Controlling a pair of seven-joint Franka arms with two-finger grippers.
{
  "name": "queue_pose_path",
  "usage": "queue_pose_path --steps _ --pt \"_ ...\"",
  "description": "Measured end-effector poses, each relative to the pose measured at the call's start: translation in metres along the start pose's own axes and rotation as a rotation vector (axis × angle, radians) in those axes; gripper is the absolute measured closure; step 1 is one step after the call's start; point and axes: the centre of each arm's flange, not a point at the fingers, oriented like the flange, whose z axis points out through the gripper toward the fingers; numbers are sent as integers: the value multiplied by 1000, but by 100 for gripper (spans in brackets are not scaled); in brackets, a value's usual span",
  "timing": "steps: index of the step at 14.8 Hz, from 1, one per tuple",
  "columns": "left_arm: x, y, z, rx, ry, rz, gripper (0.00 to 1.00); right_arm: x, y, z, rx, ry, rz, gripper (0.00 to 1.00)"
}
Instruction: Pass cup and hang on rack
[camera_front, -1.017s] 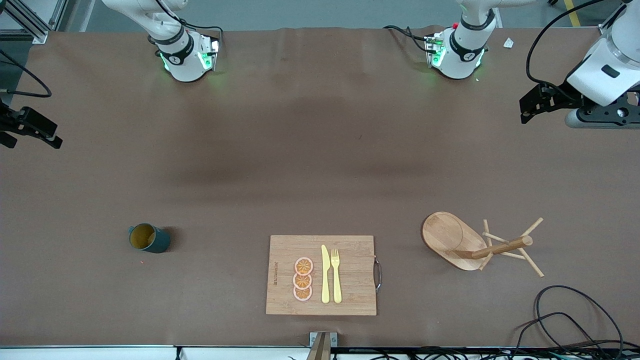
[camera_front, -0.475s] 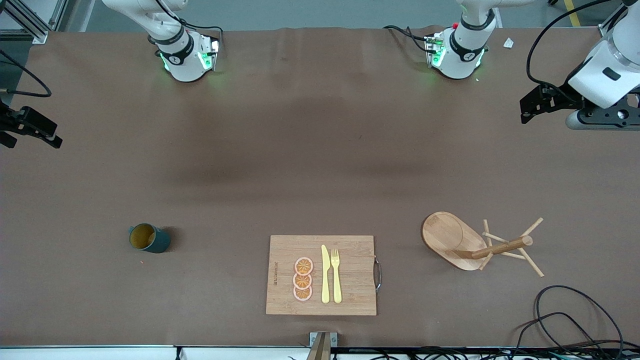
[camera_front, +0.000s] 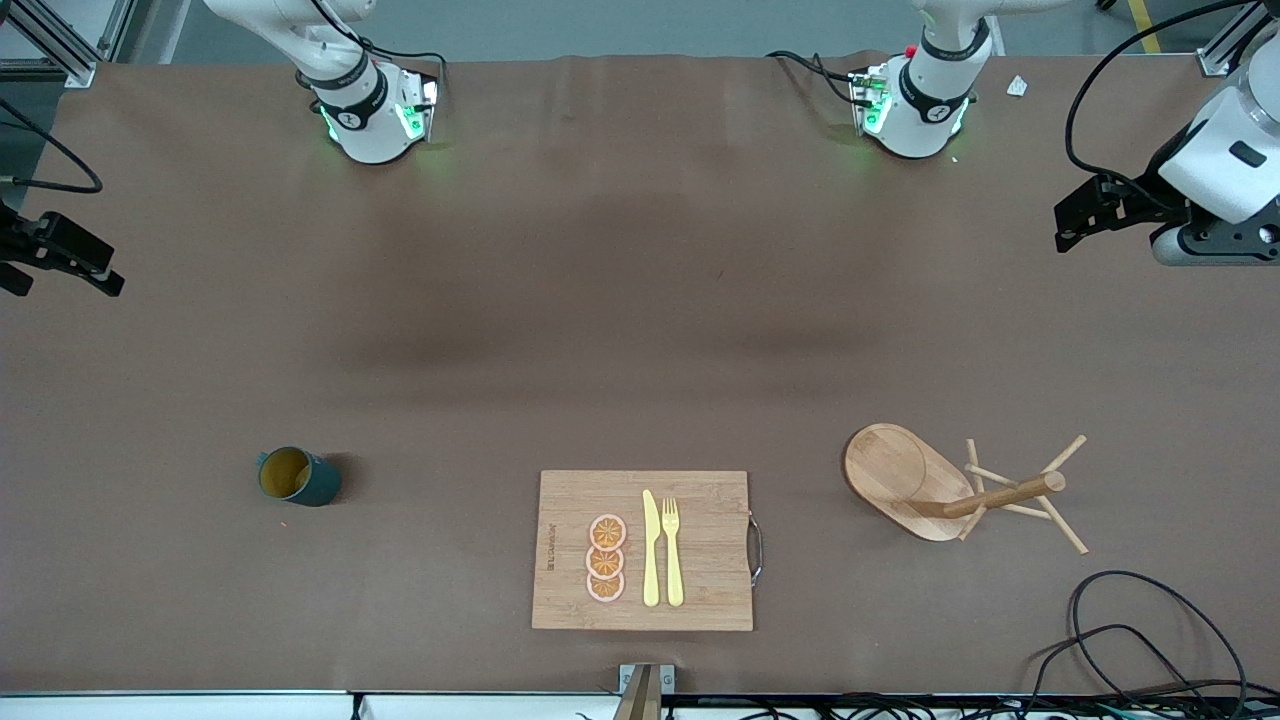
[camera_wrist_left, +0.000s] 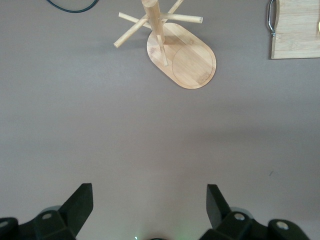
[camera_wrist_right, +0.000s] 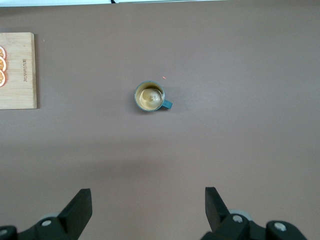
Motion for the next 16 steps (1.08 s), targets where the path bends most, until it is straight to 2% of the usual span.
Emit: queue_pose_path --steps 4,7,9,12,16 --pt "0 0 -2 0 3 0 0 1 -6 2 2 -4 -9 0" --pt "0 0 -1 0 2 -1 0 9 -30 27 8 -46 -47 0" --pt "0 0 -1 0 2 -1 0 22 -51 62 7 -95 -43 0" --pt "0 -1 -1 0 1 -1 0 46 -79 130 -3 -139 -18 0" --pt "0 -1 -1 0 0 -1 0 74 -79 215 -15 -145 -4 0"
